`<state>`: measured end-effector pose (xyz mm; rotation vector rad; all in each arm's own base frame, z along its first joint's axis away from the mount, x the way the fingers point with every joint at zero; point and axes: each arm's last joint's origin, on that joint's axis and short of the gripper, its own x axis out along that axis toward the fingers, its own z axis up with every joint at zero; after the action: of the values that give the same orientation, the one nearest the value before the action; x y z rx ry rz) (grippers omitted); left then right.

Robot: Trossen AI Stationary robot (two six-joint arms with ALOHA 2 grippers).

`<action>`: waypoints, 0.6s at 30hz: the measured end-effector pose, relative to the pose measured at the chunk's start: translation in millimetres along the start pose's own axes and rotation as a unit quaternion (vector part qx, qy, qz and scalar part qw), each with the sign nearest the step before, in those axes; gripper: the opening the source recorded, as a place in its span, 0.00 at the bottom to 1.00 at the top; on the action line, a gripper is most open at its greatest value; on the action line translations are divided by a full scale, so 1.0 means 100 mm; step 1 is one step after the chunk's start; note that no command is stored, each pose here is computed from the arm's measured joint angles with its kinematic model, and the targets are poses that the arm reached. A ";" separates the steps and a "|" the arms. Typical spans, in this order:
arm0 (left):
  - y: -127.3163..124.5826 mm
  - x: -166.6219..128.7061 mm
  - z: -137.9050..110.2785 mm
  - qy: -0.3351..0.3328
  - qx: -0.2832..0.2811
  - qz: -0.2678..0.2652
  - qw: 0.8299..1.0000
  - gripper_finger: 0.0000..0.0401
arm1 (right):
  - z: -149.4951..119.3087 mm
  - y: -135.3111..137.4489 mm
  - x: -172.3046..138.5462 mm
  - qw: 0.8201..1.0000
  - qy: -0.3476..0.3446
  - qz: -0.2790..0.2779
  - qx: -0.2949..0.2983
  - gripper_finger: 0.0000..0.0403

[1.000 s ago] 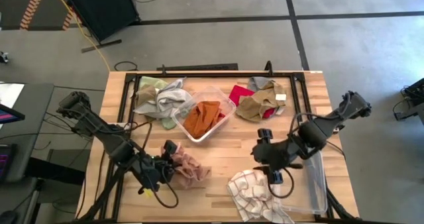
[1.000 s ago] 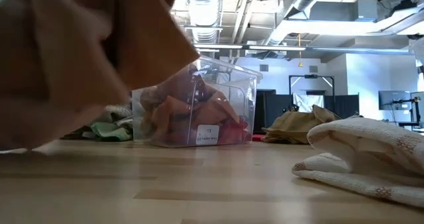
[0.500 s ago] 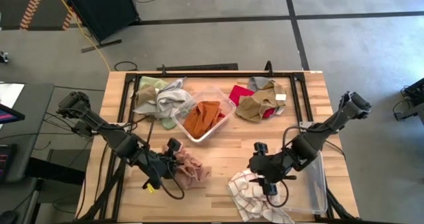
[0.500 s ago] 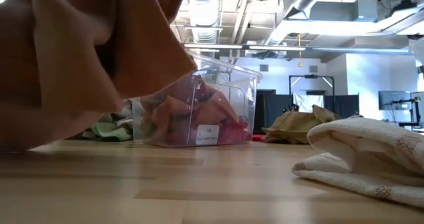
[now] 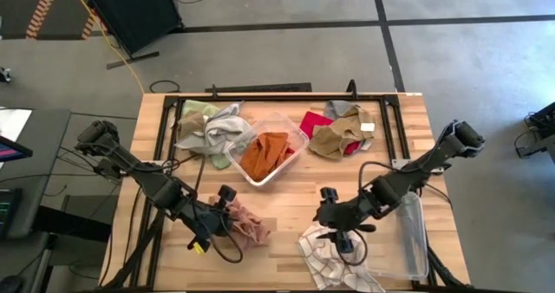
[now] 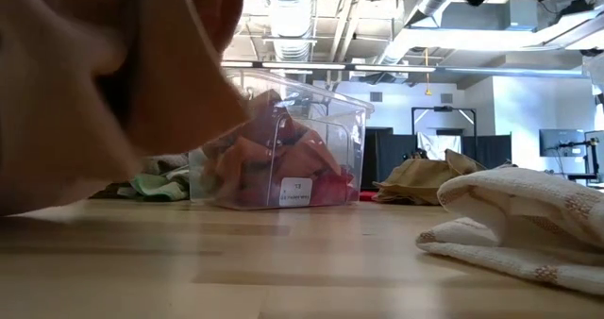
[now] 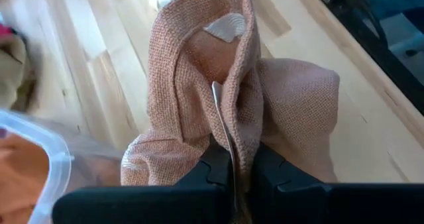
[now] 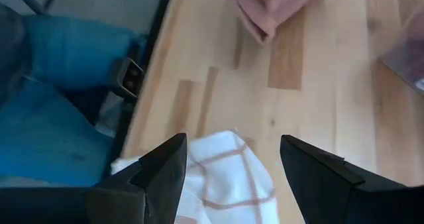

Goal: Sort towels by color in basket
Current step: Put the brown towel into the top transparent bin

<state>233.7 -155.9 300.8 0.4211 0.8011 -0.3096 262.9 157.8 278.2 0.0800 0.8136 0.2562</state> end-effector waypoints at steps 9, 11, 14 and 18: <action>0.06 0.00 0.11 -0.056 0.035 0.021 0.998 0.04 | -0.02 -0.02 -0.06 0.998 0.056 -0.026 0.018 0.67; 0.11 0.00 0.16 -0.077 0.044 0.030 0.996 0.04 | 0.03 0.03 -0.16 0.997 0.060 -0.033 0.020 0.67; 0.18 0.00 0.23 -0.110 0.062 0.046 0.991 0.04 | 0.09 0.13 -0.34 0.996 0.071 -0.056 0.017 0.67; 0.29 -0.02 0.30 -0.135 0.077 0.066 0.986 0.04 | 0.14 0.28 -0.54 0.995 0.067 -0.067 0.022 0.67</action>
<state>263.0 -145.1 328.3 0.5624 0.4838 -0.2975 232.3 171.3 330.6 0.0492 0.9550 0.1180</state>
